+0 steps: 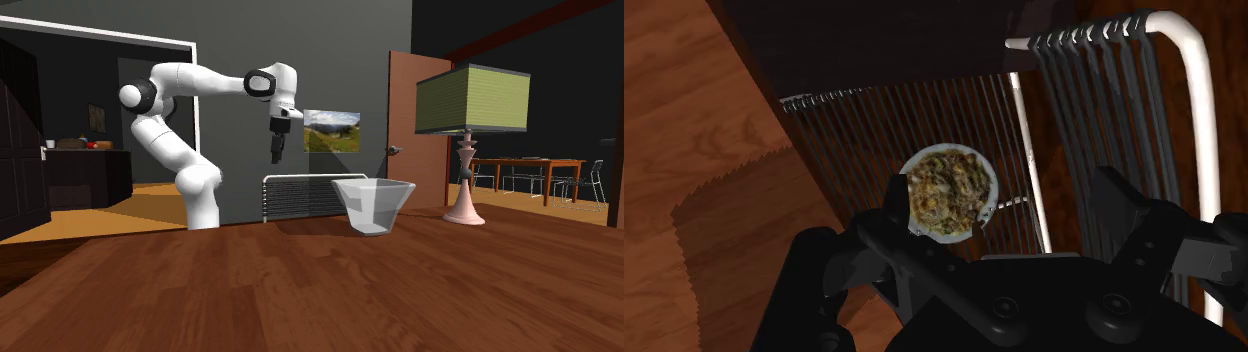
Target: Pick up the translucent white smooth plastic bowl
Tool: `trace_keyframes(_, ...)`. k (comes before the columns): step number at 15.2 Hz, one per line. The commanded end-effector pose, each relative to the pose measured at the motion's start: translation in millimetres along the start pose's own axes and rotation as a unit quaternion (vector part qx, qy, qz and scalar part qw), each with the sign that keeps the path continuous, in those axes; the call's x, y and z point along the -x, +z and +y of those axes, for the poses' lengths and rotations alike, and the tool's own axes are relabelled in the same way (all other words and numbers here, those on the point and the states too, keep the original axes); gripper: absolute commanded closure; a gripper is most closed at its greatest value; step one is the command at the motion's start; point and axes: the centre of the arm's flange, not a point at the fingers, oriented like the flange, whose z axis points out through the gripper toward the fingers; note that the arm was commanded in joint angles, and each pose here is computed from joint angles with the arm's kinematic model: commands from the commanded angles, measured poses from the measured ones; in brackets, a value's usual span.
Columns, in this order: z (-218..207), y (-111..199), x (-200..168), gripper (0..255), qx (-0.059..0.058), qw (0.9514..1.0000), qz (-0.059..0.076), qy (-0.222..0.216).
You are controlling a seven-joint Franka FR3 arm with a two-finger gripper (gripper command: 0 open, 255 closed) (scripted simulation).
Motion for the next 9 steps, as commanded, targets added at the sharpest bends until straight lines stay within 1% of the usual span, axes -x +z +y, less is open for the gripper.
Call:
trace_keyframes(1,0,0,0,0,0.0,1.0,0.0,0.0)
trace_keyframes(9,92,-15,-60,0,-0.029,0.9994,0.012,-0.012)
